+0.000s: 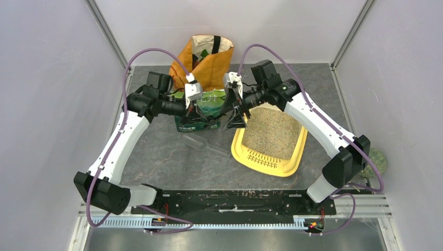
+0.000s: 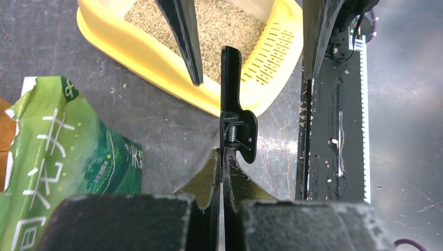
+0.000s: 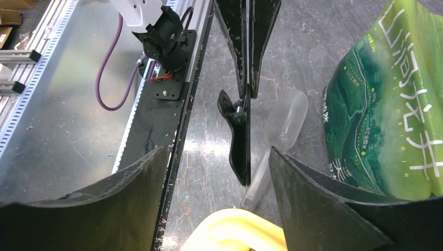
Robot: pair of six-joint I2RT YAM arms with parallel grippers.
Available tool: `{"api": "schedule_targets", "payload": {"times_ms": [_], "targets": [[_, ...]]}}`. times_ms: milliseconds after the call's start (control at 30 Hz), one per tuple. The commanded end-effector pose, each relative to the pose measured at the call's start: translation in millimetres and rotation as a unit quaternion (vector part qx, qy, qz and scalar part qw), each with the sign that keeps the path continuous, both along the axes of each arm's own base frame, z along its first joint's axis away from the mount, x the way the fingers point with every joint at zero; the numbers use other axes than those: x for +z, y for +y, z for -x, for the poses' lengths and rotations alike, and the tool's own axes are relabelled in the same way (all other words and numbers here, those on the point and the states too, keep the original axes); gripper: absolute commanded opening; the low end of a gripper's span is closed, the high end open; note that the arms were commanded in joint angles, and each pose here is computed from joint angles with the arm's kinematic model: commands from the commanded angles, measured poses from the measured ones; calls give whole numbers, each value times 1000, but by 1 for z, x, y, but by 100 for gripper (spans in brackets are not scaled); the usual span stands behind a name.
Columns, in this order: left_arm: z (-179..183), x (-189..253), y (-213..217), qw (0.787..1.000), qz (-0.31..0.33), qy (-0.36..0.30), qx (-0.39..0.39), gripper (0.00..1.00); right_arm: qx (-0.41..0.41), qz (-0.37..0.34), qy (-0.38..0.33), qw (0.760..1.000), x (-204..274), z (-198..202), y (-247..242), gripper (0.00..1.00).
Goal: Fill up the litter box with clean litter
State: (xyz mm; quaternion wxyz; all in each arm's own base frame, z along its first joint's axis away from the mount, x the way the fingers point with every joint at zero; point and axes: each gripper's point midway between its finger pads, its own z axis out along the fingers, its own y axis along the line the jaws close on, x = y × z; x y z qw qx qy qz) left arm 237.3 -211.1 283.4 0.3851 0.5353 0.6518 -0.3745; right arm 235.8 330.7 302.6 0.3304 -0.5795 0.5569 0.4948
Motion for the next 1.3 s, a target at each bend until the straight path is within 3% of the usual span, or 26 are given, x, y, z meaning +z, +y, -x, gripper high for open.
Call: {"api": "schedule_targets", "payload": {"times_ms": [0,333,433,533,600,667,867,967,1267], "targets": [[0,28,-19,999,41,-1,-8,2,-4,-12,-14,1000,10,2,4,75],[-11,39,-31,998,61,17,1,2,-9,-16,-36,999,15,0,2,23],[-17,46,-31,997,69,18,16,13,-14,-18,-38,999,20,-3,3,10],[-31,62,-23,992,104,20,64,41,-33,-25,-22,999,30,-12,4,9],[-52,85,-6,980,160,12,119,61,-51,-41,-6,998,43,-23,4,9],[-66,102,16,964,212,8,160,72,-74,-70,7,995,62,-38,3,9],[-55,98,21,964,230,25,132,82,-131,-179,79,972,121,-75,-4,9],[-59,121,21,939,305,-10,158,84,-129,-219,106,961,141,-77,-5,9],[-73,156,5,910,366,1,194,85,-151,-279,162,934,168,-86,-6,8]]}}
